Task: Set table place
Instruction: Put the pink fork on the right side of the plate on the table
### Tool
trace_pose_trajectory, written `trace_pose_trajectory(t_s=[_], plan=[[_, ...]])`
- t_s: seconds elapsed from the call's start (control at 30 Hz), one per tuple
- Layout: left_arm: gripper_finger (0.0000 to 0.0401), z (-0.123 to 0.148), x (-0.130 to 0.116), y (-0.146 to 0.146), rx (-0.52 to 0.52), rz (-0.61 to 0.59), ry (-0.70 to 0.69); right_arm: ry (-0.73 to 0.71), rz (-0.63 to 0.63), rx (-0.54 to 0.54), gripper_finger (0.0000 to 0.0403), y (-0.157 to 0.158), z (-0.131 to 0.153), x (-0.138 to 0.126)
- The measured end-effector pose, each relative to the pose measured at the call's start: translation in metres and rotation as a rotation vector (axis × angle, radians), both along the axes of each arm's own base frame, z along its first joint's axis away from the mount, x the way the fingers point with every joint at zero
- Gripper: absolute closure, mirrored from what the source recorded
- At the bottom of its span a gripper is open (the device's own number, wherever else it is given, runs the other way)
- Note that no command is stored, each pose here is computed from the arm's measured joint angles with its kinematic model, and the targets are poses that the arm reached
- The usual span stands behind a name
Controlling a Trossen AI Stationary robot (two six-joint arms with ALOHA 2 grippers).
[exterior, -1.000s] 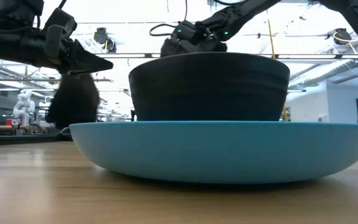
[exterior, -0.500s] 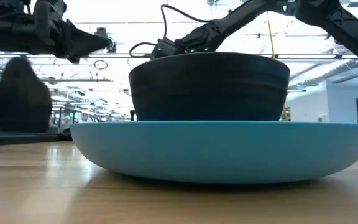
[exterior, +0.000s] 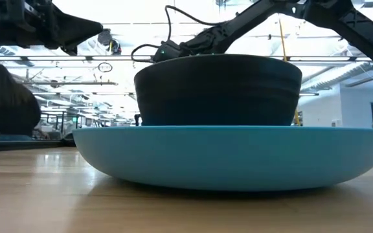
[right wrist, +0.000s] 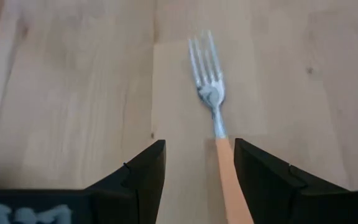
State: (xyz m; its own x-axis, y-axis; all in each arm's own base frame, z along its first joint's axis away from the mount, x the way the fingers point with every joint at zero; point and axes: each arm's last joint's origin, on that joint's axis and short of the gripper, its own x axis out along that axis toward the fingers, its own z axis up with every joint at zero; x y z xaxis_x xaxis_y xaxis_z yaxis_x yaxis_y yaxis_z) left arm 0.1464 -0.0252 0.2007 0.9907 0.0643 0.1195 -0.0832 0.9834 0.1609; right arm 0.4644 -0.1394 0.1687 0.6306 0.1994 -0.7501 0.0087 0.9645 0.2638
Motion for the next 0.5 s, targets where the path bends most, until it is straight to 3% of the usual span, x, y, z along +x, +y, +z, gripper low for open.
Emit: trace_pose_trajectory(t_s=[0.2, 0.5], plan=[[0.0354, -0.001, 0.000, 0.000, 0.002, 0.000, 0.007, 0.027, -0.002, 0.011, 0.0222, 0.003, -0.016, 0.004], [0.0354, -0.002, 0.000, 0.000, 0.006, 0.005, 0.022, 0.029, -0.016, -0.047, 0.0222, 0.002, -0.017, 0.005]])
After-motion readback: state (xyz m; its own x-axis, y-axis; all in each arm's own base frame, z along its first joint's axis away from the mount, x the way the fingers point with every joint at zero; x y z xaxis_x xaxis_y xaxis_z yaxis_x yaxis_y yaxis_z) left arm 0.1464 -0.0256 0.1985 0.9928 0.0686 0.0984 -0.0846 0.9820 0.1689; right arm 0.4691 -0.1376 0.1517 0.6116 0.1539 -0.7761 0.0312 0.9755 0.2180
